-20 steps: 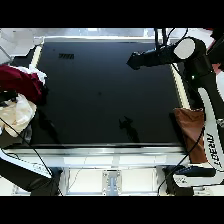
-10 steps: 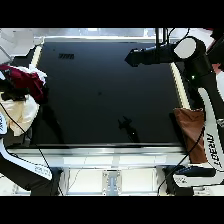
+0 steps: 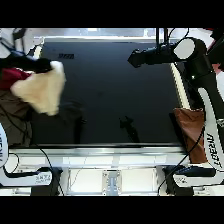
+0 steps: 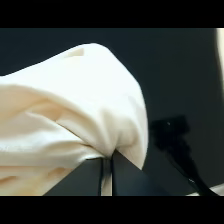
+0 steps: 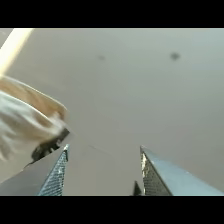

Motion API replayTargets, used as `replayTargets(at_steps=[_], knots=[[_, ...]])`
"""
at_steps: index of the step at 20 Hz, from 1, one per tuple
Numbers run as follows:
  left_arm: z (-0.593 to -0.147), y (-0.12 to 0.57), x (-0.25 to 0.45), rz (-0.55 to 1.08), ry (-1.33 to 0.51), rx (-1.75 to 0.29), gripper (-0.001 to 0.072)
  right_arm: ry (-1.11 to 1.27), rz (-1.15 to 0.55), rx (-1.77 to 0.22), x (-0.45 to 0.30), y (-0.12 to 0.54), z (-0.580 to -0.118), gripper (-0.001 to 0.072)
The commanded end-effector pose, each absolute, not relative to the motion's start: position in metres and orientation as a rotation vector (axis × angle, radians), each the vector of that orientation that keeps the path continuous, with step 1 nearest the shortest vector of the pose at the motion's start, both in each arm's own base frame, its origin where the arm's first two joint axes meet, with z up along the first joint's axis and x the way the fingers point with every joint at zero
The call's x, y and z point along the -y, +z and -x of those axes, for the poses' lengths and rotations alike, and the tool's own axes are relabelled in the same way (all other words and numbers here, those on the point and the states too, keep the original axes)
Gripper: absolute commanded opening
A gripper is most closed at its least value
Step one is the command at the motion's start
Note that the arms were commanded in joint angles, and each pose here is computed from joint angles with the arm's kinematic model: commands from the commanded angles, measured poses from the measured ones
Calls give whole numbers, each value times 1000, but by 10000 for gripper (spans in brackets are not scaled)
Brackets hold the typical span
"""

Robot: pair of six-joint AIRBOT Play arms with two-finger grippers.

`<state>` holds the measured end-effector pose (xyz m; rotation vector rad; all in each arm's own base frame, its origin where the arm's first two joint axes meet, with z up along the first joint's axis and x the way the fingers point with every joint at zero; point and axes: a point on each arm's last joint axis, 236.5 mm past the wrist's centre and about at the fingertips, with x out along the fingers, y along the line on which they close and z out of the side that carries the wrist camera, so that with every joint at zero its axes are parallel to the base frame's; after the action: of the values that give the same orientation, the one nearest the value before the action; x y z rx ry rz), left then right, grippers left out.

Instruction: Fold the shirts.

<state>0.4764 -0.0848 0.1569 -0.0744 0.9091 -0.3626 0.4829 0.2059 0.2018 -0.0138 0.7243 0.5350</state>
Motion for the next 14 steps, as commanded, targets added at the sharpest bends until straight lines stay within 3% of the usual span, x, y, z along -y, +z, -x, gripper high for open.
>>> replayTargets(at_steps=[1, 2, 3, 4, 5, 9, 14], knots=[[-440, 156, 208, 3, -648, -921, 8, 463, 118, -761, -182, 189, -484, 495], [-431, 141, 234, -24, -701, -959, 9, 440, 155, -791, -173, 183, -482, 495], [-425, 129, 250, -52, -728, -984, 93, 414, 194, -827, -163, 176, -478, 495], [-428, 119, 254, -104, -716, -986, 469, 379, 241, -871, -150, 168, -474, 495], [-436, 116, 246, -157, -670, -966, 720, 343, 285, -916, -136, 160, -468, 495], [-475, 111, 159, -67, -280, -981, 708, 330, 285, -1044, -122, 137, -452, 496], [-495, 25, 125, 112, -186, -1146, 706, 428, 164, -1242, -148, 49, -439, 496]])
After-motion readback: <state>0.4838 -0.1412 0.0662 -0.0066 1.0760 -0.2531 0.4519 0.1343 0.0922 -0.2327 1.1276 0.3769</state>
